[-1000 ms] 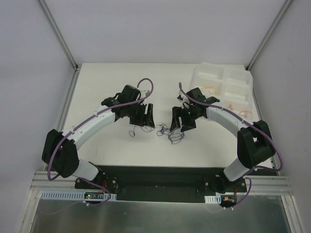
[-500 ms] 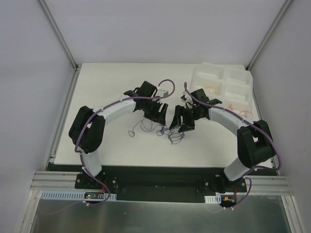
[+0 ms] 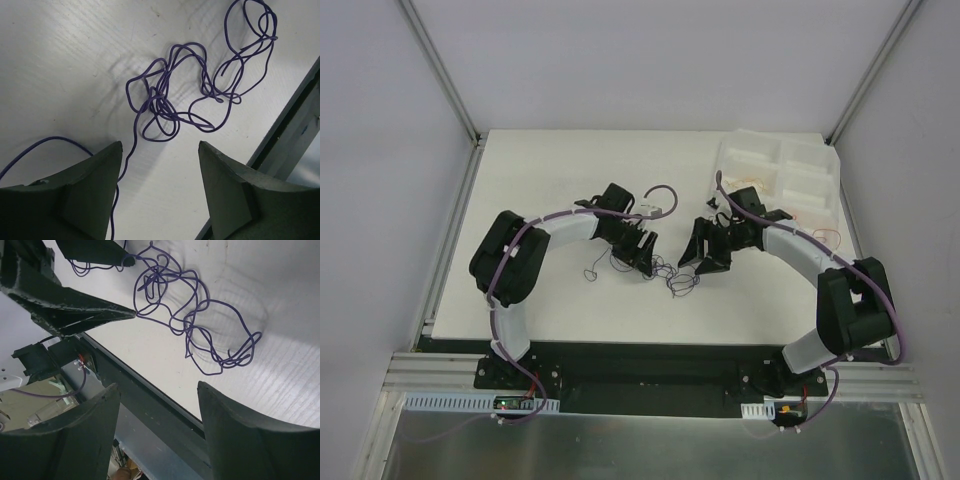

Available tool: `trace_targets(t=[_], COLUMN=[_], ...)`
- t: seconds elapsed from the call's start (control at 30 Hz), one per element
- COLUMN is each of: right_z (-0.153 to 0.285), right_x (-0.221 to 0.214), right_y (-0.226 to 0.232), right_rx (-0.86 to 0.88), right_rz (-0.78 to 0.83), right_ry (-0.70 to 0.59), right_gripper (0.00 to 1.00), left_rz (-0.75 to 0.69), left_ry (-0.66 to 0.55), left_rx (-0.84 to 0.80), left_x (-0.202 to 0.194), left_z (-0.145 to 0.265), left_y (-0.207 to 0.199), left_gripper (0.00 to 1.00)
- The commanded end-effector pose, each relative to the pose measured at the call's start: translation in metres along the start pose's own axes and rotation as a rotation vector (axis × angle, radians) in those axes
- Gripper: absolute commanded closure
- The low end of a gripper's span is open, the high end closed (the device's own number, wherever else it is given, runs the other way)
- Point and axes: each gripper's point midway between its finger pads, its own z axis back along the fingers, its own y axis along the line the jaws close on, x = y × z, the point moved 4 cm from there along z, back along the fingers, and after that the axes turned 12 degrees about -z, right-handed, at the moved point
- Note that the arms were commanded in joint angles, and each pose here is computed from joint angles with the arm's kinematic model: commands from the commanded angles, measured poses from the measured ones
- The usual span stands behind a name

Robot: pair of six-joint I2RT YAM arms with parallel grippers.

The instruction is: Untangle the cables

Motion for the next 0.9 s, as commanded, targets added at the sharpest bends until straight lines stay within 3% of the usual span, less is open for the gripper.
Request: trace_targets(t=[0.0, 0.17, 0.3, 0.47, 0.6, 0.67, 0.77, 0.87], right_z=[0.007, 0.002, -0.011, -0.029, -0.039, -0.046, -0.049, -0.047], right_x=[-0.008, -0.005, -0.001, 0.000, -0.001, 0.000, 0.003, 0.009], right_y=[0.006, -0.001, -0.008, -0.014, -0.029, -0.038, -0.050, -0.063], right_rx=[0.032, 0.009, -0.064, -0.175, -0.339, -0.393, -0.474, -0.547], right_rz=[0.013, -0.020, -0.115, -0.107, -0.113, -0.138, -0.177, -0.174], right_ry=[-0.003, -0.040, -0.072, -0.113, -0.151, -0.162, -0.188, -0.240], right_gripper=[0.34, 0.34, 0.31, 0.26, 0.28, 0.36, 0.61, 0.72], left_rz=[-0.074, -0.049, -0.036, -0.010, -0.014, 0.000, 0.007, -0.012], left_ry=[-0.019, 0.008, 0.001, -0.044, -0.074, -0.094, -0.138, -0.222], left_rx=[-0.016, 0.053, 0.056, 0.044, 0.022, 0.001, -0.001, 0.044], left_x=[0.000, -0.011, -0.010, -0.002, 0.006, 0.010, 0.017, 0.024], left_z=[-0.011, -0.014, -0.010, 0.003, 0.011, 0.017, 0.029, 0.054], left_y=[0.006, 0.013, 0.010, -0.008, -0.024, -0.034, -0.046, -0.059], left_gripper=[0.39, 0.56, 0.88, 0.99, 1.00, 1.00, 1.00, 1.00])
